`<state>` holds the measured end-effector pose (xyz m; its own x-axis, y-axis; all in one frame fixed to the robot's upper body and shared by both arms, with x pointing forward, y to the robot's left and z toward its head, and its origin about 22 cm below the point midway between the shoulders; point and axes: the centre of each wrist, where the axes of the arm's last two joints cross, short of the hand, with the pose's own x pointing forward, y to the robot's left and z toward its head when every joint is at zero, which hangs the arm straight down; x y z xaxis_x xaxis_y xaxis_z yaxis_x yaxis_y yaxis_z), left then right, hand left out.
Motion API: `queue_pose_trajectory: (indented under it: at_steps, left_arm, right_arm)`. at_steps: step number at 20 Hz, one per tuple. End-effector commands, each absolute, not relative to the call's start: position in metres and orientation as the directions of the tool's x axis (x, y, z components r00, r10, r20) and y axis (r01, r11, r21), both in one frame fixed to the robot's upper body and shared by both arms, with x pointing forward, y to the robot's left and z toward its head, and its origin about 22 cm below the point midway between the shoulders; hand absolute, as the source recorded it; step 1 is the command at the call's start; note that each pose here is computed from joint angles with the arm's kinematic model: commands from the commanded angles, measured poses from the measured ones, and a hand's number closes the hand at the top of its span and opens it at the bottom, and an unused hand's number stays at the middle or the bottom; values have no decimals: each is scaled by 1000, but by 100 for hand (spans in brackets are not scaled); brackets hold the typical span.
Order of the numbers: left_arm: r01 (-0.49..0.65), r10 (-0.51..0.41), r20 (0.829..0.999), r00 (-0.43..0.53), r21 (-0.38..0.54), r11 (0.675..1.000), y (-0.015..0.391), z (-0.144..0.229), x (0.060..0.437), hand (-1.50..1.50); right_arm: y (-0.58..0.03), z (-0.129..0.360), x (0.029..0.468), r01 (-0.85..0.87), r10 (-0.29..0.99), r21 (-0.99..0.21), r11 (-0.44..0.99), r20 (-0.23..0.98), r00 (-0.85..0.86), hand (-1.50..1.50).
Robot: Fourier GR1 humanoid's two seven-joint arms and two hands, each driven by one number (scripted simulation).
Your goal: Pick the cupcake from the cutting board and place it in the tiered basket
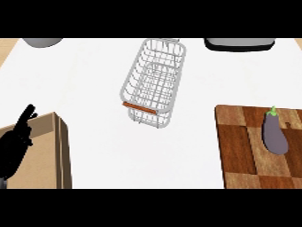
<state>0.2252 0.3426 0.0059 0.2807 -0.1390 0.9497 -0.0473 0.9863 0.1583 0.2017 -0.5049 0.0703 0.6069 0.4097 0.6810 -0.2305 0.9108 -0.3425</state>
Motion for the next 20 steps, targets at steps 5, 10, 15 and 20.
queue_pose_trajectory:
  at_steps: [5,10,15,20]
  left_arm:
    - [-110,-190,909,370,246,963,361,-7,223,0]
    - [-98,-181,911,370,232,968,365,-11,218,0]
    - [-79,-203,905,374,249,965,365,-26,211,0]
    - [-93,-200,906,373,251,964,356,-13,212,0]
  right_arm:
    - [-489,62,215,-224,397,-329,917,713,578,-150]
    - [-473,41,227,-226,411,-345,911,712,570,-150]
    - [-466,34,233,-204,388,-333,921,716,580,-150]
    - [-453,17,239,-200,373,-318,927,719,586,-150]
